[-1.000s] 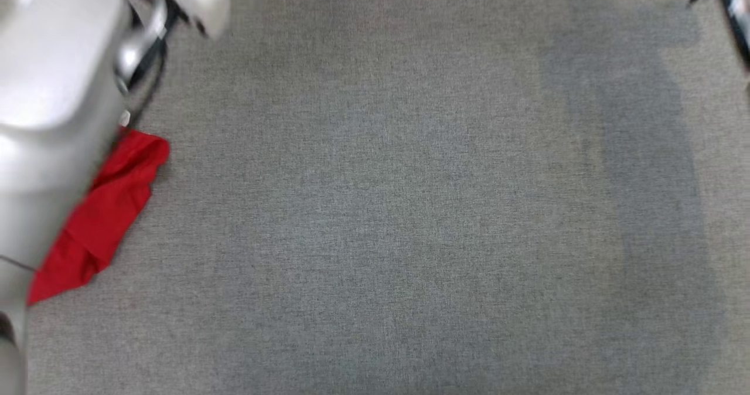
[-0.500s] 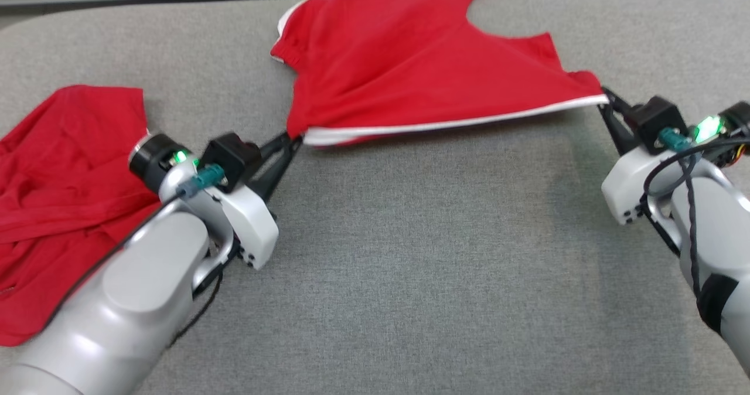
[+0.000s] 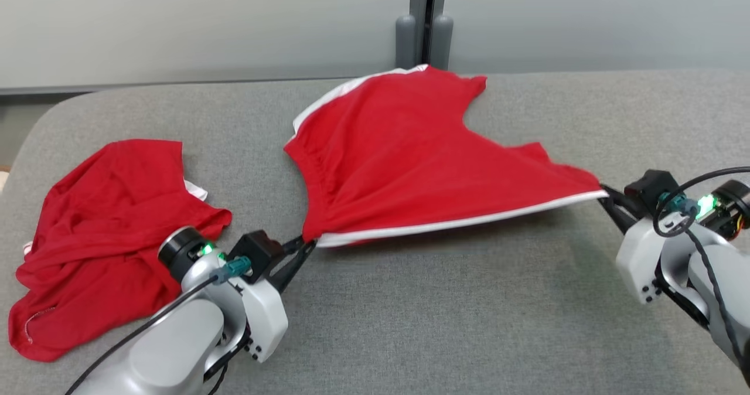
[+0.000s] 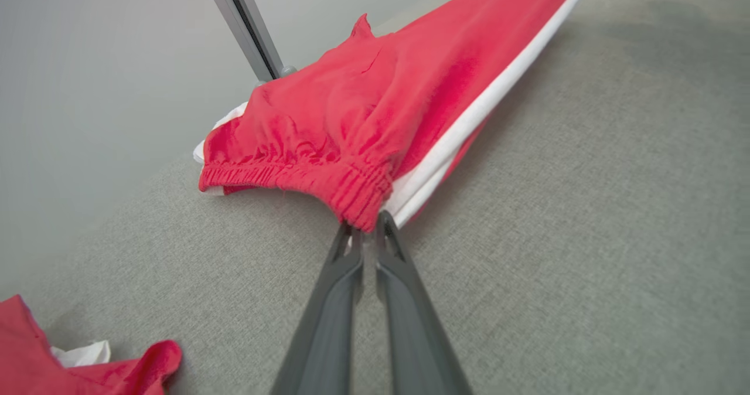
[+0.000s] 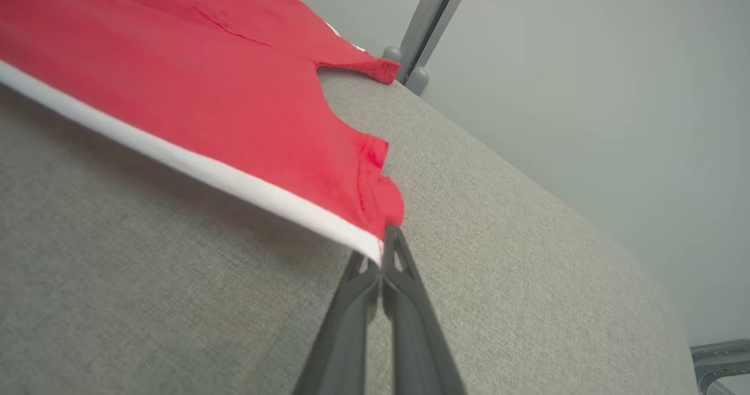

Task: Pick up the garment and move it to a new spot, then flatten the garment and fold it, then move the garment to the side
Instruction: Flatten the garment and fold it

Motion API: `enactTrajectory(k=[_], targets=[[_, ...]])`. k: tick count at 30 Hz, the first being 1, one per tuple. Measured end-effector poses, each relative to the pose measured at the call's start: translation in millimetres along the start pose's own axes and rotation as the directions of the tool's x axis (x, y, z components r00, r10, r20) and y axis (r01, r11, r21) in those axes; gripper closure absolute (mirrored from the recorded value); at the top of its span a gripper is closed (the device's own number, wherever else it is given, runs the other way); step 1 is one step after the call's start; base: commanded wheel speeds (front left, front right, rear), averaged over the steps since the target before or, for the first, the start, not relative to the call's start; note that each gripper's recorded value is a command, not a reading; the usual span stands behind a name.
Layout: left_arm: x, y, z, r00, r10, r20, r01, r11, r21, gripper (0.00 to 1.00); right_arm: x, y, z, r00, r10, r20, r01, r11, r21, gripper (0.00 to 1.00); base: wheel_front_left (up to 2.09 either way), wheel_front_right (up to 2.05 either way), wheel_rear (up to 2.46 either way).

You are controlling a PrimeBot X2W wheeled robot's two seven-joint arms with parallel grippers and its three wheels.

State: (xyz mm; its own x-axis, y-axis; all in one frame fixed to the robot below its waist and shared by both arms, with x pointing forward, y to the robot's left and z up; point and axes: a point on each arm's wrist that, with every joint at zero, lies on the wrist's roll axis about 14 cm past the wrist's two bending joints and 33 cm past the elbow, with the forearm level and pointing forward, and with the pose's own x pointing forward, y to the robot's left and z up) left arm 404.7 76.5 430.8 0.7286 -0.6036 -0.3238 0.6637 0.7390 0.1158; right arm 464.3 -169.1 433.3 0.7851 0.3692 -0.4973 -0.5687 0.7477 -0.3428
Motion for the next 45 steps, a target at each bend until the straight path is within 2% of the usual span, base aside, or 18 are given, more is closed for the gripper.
enactTrajectory(k=[7,14,18,28,34,41,45], targets=[[-17.6,-38.0,-9.3,0.994,-0.099,-0.054,0.097,0.995,-0.038,1.0,-39.1,1.7,-12.6,0.993,0.075,-0.096,-0.076,0.997,-0.006,1.0,0.0,0.0,0.0],[-37.7,-55.1,-8.3,0.981,-0.171,-0.092,0.165,0.984,-0.072,1.0,-72.6,3.0,-25.1,0.98,0.118,-0.158,-0.118,0.993,0.012,1.0,0.0,0.0,0.0],[-57.3,-72.2,-10.8,0.959,-0.243,-0.145,0.233,0.969,-0.08,1.0,-101.1,7.8,-36.4,0.962,0.153,-0.227,-0.161,0.987,-0.018,1.0,0.0,0.0,0.0],[-90.7,-88.9,-13.5,0.919,-0.331,-0.215,0.31,0.942,-0.125,1.0,-142.4,17.3,-45.5,0.929,0.197,-0.313,-0.226,0.972,-0.059,1.0,0.0,0.0,0.0],[-85.9,-74.8,9.5,0.946,-0.289,-0.148,0.275,0.955,-0.108,1.0,-131.7,-8.0,-17.2,0.954,0.141,-0.265,-0.18,0.975,-0.13,1.0,0.0,0.0,0.0],[-67.7,-46.1,31.1,0.979,-0.189,-0.075,0.183,0.979,-0.086,1.0,-100.2,-31.4,19.5,0.971,0.095,-0.22,-0.153,0.953,-0.263,1.0,0.0,0.0,0.0],[-52.2,-26.0,34.7,0.99,-0.131,-0.05,0.125,0.986,-0.106,1.0,-73.7,-45.4,44.4,0.979,0.078,-0.189,-0.136,0.938,-0.318,1.0,0.0,0.0,0.0]])
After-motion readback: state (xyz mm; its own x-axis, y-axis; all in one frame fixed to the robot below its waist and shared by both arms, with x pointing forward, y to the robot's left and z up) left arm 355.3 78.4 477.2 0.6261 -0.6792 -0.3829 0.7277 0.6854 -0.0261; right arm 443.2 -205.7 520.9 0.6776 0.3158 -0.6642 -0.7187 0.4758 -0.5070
